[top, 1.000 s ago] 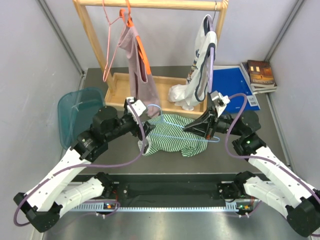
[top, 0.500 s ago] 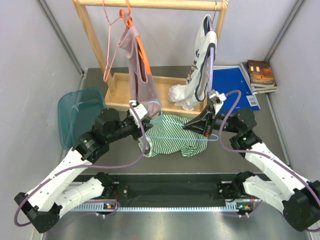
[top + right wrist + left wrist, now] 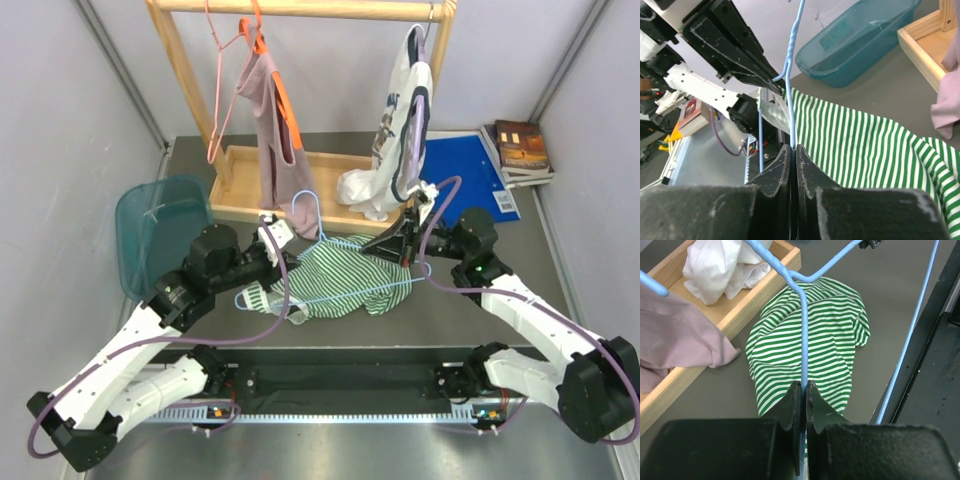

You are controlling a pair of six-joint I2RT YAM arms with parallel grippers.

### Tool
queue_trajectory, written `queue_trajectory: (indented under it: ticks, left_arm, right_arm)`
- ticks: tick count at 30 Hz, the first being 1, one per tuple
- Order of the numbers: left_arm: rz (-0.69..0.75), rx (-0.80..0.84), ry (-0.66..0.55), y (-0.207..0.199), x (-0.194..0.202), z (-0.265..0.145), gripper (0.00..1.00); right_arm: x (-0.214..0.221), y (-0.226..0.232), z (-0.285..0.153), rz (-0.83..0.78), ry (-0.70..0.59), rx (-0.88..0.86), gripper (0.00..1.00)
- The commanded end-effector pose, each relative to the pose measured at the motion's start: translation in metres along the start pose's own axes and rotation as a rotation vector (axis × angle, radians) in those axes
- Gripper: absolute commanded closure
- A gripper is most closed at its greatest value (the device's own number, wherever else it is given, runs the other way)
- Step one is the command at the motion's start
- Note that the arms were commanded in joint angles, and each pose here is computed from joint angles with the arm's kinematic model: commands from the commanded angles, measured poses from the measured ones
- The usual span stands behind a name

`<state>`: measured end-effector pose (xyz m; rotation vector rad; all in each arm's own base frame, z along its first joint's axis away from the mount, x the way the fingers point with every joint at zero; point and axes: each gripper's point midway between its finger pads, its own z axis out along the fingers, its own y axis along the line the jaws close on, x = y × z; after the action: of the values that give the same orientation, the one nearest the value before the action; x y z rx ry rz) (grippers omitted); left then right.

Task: Place the tank top on the hanger

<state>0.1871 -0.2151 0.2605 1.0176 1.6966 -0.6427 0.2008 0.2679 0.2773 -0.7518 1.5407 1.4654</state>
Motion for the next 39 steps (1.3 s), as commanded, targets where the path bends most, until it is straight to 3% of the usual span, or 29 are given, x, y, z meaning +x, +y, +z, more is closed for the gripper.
queue_trajectory:
  ticks: [1, 2, 4, 7, 11, 13, 17, 22, 25, 32, 39]
  left_arm:
    - [-0.026, -0.009, -0.130, -0.001, -0.031, -0.003, 1.00]
    - [-0.024, -0.019, -0.129, 0.001, -0.030, -0.003, 1.00]
    - [-0.025, -0.052, -0.120, 0.007, -0.027, -0.001, 1.00]
    - [-0.029, -0.089, -0.101, 0.015, -0.021, 0.003, 1.00]
    - [-0.024, -0.140, -0.059, 0.026, -0.012, 0.010, 1.00]
    - [-0.015, -0.176, -0.035, 0.033, -0.009, 0.013, 1.00]
    - [0.017, -0.232, 0.023, 0.044, -0.001, 0.017, 1.00]
    - [0.019, -0.270, 0.060, 0.053, 0.004, 0.022, 1.00]
    - [0.027, -0.317, 0.082, 0.061, 0.008, 0.022, 1.00]
    - [0.016, -0.356, 0.065, 0.066, 0.013, 0.021, 1.00]
    - [-0.019, -0.385, 0.034, 0.069, 0.011, 0.019, 1.00]
  right_arm:
    - [-0.034, -0.016, 0.007, -0.130, -0.082, 0.082, 0.91]
    - [-0.035, -0.019, 0.007, -0.135, -0.085, 0.100, 0.74]
    - [-0.034, -0.022, 0.006, -0.145, -0.070, 0.122, 0.66]
    - [-0.036, -0.026, 0.003, -0.166, -0.063, 0.168, 0.28]
    - [-0.040, -0.043, -0.012, -0.186, -0.053, 0.328, 0.09]
    - [-0.054, -0.045, -0.019, -0.204, -0.072, 0.402, 0.05]
    - [-0.072, -0.070, -0.058, -0.183, -0.116, 0.711, 0.04]
    - [-0.091, -0.051, -0.089, -0.237, -0.206, 0.821, 0.05]
    - [-0.071, -0.037, -0.074, -0.191, -0.195, 0.749, 0.08]
    - [0.014, 0.021, 0.008, -0.120, -0.089, 0.614, 0.09]
    - [0.104, 0.030, 0.073, -0.040, 0.101, 0.642, 0.10]
